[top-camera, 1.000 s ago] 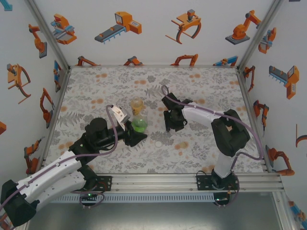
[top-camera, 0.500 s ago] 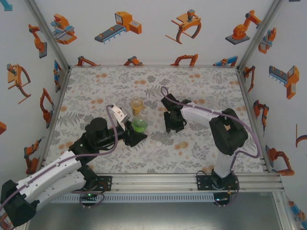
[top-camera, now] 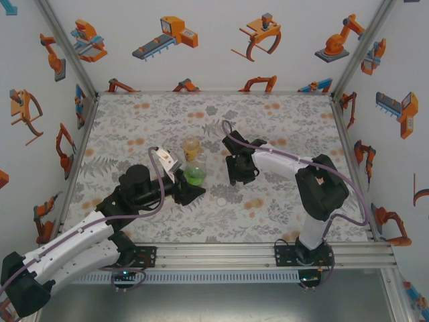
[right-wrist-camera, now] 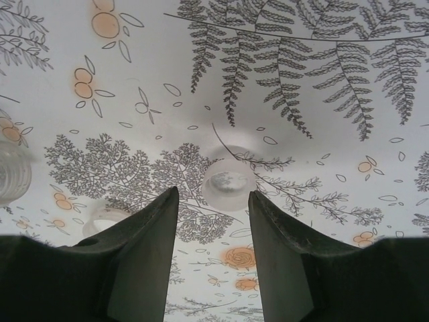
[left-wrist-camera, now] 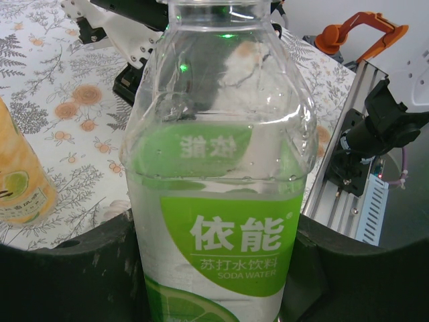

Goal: Screw on the bottle caps

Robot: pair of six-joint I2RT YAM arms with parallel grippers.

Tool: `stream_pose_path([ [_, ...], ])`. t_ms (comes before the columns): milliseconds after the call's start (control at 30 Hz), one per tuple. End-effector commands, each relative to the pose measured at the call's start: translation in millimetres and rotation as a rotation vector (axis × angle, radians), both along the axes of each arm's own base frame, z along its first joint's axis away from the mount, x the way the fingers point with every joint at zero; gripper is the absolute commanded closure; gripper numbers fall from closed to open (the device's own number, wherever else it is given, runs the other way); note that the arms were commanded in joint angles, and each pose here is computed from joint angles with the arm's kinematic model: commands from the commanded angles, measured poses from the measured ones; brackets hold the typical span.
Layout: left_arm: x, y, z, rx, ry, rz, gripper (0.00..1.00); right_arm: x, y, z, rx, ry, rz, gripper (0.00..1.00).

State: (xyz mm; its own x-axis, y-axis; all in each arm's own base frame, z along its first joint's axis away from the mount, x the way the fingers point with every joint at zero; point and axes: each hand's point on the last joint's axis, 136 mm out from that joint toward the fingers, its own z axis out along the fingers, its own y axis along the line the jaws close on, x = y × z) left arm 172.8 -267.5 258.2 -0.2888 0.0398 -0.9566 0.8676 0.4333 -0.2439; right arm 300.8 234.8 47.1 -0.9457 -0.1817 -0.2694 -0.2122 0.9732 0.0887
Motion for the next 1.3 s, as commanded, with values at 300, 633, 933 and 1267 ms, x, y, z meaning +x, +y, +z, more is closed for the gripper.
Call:
stream_pose_path([
  [300, -3.0, 1.3, 21.2, -0.042, -0.036, -0.012, 1.00, 2.1, -1.2, -5.5, -0.036, 0.010, 0.001, 0.54],
  [633, -3.0, 1.5, 22.1, -0.044, -0.038, -0.011, 1.00, 5.8, -0.1, 13.1, -0.018, -0.024, 0.000, 0.54],
  [933, -3.3, 1.0, 21.9, -0.045, -0.036, -0.014, 1.00, 4.1, 0.8, 7.5, -0.017, -0.008, 0.001, 0.54],
  [1267, -3.4, 2.2, 22.3, -0.043, -0.039, -0.010, 1.00, 4.4, 0.5, -5.9, -0.036, 0.011, 0.003, 0.54],
])
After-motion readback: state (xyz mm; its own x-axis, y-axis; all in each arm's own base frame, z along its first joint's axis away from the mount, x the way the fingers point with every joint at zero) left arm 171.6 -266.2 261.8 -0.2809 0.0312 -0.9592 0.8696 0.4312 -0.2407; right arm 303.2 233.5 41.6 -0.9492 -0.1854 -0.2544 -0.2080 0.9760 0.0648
